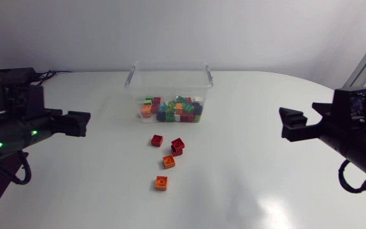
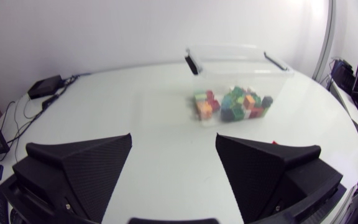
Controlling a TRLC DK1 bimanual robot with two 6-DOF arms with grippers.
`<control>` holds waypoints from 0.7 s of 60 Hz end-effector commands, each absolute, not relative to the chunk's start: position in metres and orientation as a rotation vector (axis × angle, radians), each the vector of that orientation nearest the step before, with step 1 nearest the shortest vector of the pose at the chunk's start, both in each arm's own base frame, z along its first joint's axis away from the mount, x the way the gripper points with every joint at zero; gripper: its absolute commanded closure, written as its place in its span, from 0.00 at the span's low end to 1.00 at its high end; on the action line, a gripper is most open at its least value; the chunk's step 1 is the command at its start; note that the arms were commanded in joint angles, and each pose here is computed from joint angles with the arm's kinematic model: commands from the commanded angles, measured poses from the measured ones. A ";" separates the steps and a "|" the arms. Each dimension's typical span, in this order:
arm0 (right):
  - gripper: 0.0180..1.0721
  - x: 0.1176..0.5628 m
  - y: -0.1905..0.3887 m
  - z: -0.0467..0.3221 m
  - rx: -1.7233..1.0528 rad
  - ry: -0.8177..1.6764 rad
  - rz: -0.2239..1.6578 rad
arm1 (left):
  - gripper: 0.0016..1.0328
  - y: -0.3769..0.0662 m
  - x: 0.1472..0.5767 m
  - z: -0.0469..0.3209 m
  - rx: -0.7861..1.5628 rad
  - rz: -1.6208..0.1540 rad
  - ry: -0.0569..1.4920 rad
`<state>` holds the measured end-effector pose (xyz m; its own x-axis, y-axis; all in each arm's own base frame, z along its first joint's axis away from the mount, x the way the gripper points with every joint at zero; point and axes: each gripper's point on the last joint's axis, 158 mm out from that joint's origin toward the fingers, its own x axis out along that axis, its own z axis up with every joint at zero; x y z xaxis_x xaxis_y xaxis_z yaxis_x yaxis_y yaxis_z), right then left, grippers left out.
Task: Place the duplo bricks in the container
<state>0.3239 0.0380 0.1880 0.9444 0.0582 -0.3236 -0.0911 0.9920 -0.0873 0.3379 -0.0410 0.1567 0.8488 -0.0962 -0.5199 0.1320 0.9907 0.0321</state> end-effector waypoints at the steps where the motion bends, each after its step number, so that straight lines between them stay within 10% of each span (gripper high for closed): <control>1: 0.04 0.334 0.052 0.182 -0.124 0.387 0.105 | 0.10 -0.053 0.350 0.131 0.113 -0.170 0.704; 12: 0.04 0.330 0.083 0.142 -0.208 0.675 0.187 | 0.09 -0.078 0.350 0.065 0.229 -0.268 1.092; 42: 0.05 0.312 0.162 0.070 -0.376 1.028 0.410 | 0.10 -0.171 0.373 0.017 0.279 -0.358 1.339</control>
<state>0.3118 0.1473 0.0711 0.4750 0.1374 -0.8692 -0.4728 0.8729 -0.1204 0.3714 -0.1602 0.0270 0.2271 -0.1028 -0.9684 0.4266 0.9044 0.0041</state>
